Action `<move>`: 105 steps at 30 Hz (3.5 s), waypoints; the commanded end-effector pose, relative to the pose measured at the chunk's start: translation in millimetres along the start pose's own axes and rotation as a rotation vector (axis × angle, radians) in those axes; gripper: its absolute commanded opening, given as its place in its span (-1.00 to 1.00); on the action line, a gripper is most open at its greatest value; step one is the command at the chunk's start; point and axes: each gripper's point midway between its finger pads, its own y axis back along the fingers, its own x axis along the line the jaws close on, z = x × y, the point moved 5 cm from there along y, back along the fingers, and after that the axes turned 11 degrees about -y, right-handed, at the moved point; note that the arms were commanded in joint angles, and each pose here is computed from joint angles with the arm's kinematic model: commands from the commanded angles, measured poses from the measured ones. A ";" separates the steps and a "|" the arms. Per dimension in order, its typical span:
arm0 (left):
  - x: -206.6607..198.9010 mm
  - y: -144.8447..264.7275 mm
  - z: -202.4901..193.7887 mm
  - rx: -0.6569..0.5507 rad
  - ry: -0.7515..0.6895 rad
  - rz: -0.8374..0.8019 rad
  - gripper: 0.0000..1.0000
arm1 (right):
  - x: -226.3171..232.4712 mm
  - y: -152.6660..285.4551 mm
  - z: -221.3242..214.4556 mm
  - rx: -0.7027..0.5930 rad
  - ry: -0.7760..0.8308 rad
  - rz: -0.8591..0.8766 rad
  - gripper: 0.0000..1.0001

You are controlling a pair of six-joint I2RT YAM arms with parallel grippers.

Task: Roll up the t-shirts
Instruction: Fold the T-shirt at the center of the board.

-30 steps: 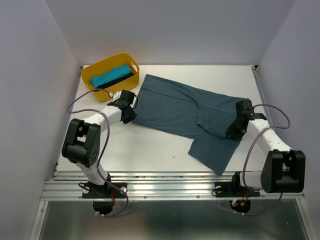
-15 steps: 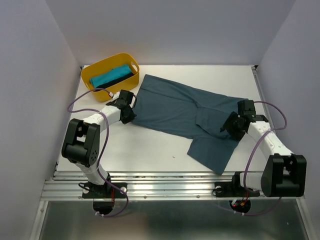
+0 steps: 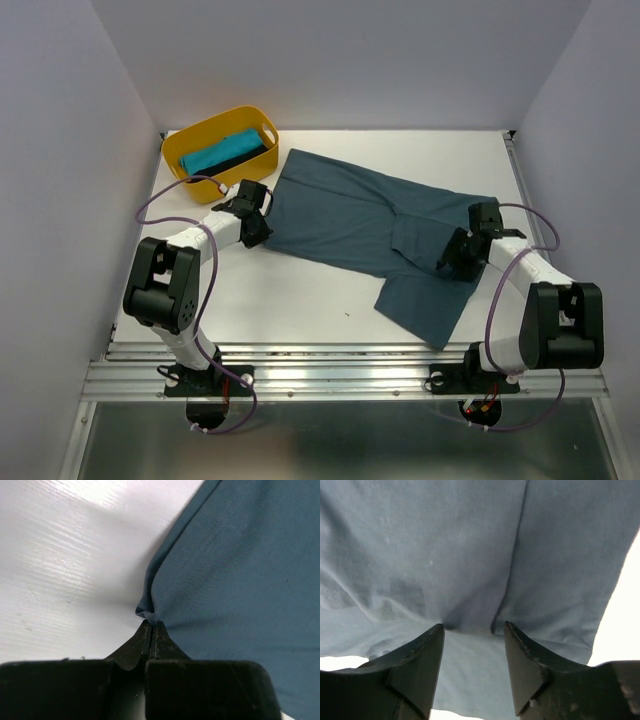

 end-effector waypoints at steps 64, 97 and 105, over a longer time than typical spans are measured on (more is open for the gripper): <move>-1.4 5.3 9.1 -0.024 0.024 0.002 -1.00 | -45.9 47.3 -100.5 0.098 -0.252 -0.223 0.05; -4.0 10.1 12.1 -0.031 0.033 -0.011 -1.00 | -55.2 27.1 -118.0 0.151 -0.219 -0.254 0.22; -3.0 14.7 18.8 -0.047 0.020 0.007 -1.00 | -57.4 26.4 -115.5 0.100 -0.228 -0.213 -0.21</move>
